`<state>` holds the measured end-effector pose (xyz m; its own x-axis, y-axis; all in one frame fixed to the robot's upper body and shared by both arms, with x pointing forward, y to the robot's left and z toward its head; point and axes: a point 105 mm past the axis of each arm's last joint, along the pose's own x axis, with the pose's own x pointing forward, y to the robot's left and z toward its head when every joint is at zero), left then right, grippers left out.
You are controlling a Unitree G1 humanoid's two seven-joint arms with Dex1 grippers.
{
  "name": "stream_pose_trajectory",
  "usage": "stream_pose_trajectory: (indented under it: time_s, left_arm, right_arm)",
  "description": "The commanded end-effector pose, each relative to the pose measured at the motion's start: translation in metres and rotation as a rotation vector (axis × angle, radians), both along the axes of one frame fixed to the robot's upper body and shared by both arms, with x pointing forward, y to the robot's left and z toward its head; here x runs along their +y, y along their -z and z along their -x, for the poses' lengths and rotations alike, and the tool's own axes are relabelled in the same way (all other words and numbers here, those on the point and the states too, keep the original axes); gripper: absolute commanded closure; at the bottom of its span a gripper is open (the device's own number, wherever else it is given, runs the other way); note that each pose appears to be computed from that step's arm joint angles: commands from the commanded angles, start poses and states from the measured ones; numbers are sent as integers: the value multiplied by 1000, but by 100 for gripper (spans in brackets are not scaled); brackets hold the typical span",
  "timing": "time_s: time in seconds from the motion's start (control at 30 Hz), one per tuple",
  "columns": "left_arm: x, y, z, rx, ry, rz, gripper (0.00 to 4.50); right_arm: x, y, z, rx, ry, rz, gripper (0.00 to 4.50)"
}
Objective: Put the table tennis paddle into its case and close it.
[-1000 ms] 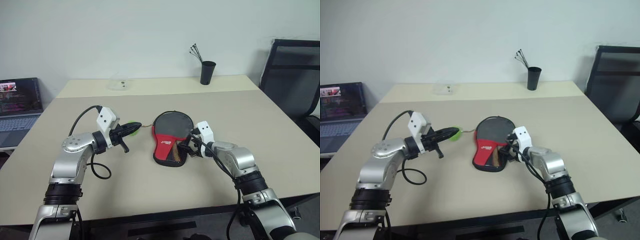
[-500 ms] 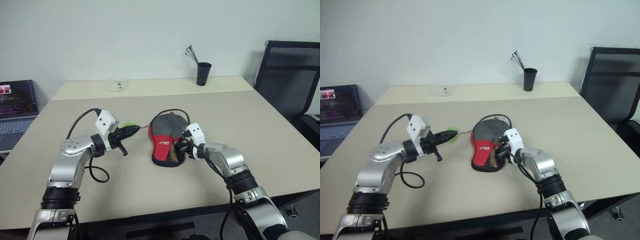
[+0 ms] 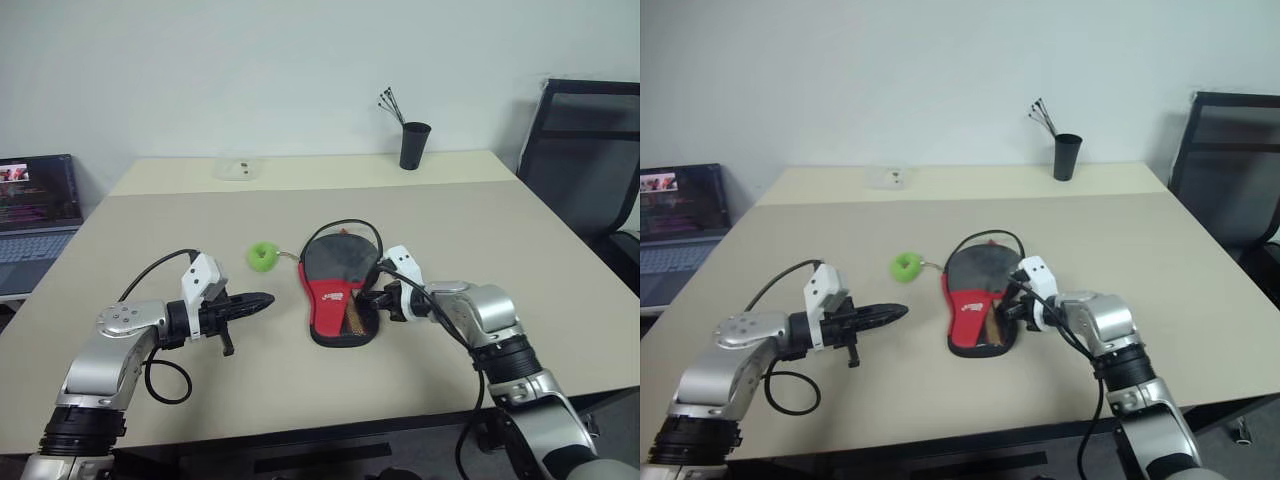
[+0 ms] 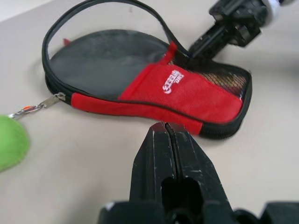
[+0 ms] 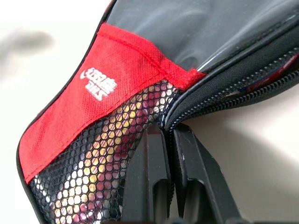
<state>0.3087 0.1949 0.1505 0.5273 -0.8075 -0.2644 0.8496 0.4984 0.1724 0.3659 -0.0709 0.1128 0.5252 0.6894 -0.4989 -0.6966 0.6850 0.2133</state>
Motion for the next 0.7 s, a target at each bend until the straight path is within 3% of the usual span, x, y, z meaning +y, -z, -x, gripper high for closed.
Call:
stream_pose_trajectory:
  time_s: [0.03,0.43,0.7]
  left_arm:
    - [-9,-7,10,-6,71,-10,450]
    - [-20,-6,19,25,158,-12,450]
    - [-22,-6,18,26,166,-12,450]
  right_arm:
    - [-6,-14,11,-21,-39,-22,448]
    - [3,-8,74,103,-68,-83,448]
    - [5,-4,87,141,-26,-110,448]
